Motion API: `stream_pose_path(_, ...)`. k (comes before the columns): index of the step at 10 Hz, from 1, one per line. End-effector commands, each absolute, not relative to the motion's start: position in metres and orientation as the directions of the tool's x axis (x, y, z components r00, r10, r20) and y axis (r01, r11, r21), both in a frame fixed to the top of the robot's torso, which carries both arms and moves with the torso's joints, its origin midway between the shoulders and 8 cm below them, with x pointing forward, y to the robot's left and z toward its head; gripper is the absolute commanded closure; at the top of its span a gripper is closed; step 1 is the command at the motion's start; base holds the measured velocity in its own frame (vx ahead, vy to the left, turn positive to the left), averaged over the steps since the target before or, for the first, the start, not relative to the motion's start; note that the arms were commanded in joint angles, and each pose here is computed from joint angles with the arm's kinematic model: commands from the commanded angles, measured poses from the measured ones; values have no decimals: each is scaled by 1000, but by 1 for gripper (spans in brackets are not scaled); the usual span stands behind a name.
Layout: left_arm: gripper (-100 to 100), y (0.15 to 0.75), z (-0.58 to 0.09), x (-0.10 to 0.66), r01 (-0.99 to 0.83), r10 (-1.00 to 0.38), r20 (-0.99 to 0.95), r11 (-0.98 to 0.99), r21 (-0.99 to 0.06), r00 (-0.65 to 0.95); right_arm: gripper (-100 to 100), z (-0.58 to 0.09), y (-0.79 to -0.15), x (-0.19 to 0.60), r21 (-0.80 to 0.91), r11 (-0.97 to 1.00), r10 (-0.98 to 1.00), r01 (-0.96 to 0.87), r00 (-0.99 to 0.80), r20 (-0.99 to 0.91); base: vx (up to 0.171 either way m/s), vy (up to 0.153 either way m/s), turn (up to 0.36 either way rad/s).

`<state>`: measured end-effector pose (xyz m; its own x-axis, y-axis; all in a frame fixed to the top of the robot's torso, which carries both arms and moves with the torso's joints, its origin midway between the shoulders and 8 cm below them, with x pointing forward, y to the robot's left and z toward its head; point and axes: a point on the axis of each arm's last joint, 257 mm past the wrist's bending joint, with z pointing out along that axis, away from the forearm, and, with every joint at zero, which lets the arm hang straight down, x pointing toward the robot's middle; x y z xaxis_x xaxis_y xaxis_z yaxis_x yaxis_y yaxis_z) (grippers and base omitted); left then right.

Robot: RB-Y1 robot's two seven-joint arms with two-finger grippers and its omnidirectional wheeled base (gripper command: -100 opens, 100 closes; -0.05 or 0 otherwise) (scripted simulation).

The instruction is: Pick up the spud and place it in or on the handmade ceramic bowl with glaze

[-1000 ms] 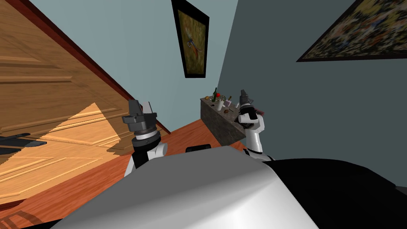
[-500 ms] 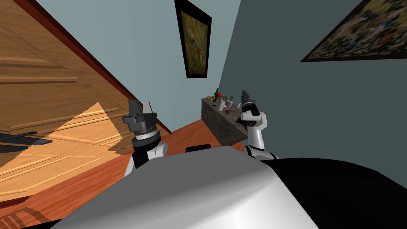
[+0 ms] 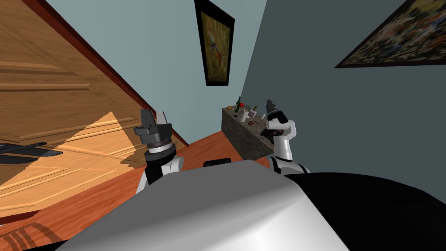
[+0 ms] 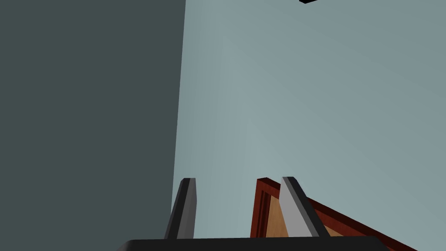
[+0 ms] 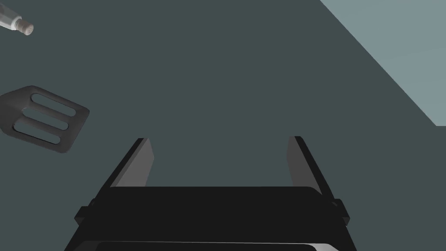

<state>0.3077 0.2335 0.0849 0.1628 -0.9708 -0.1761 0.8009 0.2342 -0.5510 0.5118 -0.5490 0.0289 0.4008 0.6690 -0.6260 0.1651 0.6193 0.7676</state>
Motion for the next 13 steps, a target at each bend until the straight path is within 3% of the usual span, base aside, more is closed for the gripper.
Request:
stream_pose_path(1,0,234,85,308,801,-971,-176,234,-551,163,-100,23,-561,513,762,610,662,216,390,-640,22,13,38)
stream_pose_path(13,0,234,85,308,801,-971,-176,234,-551,163,-100,-19,-638,503,670,514,636,536,286,-717,25,0,42)
